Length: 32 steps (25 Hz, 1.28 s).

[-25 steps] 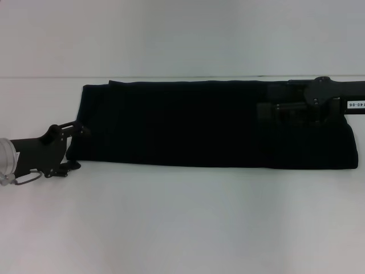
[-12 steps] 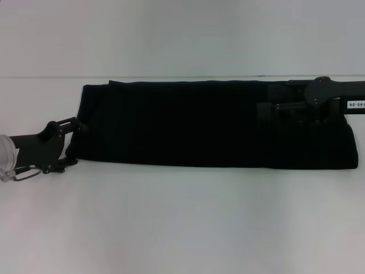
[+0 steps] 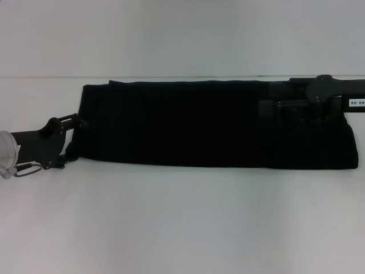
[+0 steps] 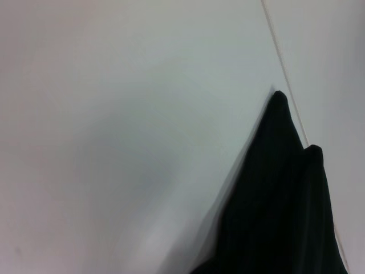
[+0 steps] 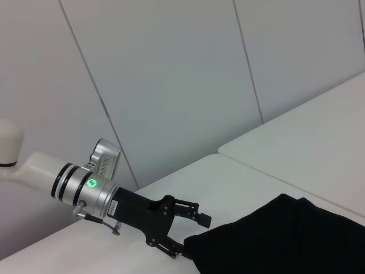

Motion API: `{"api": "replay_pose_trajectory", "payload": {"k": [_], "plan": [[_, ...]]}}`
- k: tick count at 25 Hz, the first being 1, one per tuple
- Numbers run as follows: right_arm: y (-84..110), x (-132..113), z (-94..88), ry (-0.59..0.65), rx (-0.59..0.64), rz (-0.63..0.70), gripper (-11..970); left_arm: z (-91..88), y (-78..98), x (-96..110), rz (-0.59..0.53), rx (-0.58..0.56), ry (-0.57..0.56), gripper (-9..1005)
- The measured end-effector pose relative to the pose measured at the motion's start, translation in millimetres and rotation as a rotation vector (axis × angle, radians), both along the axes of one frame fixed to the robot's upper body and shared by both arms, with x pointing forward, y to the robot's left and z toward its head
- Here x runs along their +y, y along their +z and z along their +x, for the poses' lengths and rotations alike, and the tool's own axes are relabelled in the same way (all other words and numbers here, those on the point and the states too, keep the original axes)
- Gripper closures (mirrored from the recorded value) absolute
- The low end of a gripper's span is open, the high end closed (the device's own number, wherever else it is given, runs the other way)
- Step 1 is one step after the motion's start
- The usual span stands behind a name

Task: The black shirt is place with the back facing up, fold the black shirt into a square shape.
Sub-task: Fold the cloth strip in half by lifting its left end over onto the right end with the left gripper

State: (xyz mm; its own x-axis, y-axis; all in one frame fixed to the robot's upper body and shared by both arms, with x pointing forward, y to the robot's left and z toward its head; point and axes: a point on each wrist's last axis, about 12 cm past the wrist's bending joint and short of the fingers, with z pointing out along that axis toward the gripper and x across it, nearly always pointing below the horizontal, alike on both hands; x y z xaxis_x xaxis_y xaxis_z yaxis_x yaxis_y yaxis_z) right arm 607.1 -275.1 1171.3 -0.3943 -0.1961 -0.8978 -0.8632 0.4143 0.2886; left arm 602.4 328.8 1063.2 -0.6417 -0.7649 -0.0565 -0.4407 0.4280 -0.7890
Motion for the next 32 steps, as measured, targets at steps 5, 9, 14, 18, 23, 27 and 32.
{"api": "replay_pose_trajectory", "payload": {"k": [5, 9, 14, 18, 23, 27, 32], "plan": [[-0.1, -0.3, -0.1, -0.001, 0.000, 0.000, 164, 1.5, 1.1, -0.9, 0.016, -0.014, -0.015, 86], [-0.5, -0.8, -0.4, -0.002, 0.001, 0.000, 164, 1.8, 1.1, -1.2, 0.033, -0.023, -0.031, 91], [-0.5, -0.8, -0.4, -0.002, 0.001, 0.000, 164, 1.8, 0.9, -1.1, 0.048, -0.031, -0.044, 97], [-0.4, -0.7, -0.4, -0.002, 0.001, 0.000, 164, 1.5, 0.4, -1.7, 0.062, -0.033, -0.058, 102], [-0.4, -0.6, -0.5, -0.001, 0.001, 0.000, 164, 1.8, 0.5, -2.0, 0.074, -0.040, -0.070, 108], [-0.3, -0.6, -0.6, 0.000, 0.002, 0.000, 164, 1.7, 0.6, -2.3, 0.082, -0.048, -0.082, 140], [0.9, -0.1, 0.3, 0.002, -0.002, -0.001, 163, 1.2, 0.9, -2.8, 0.091, -0.056, -0.102, 280]]}}
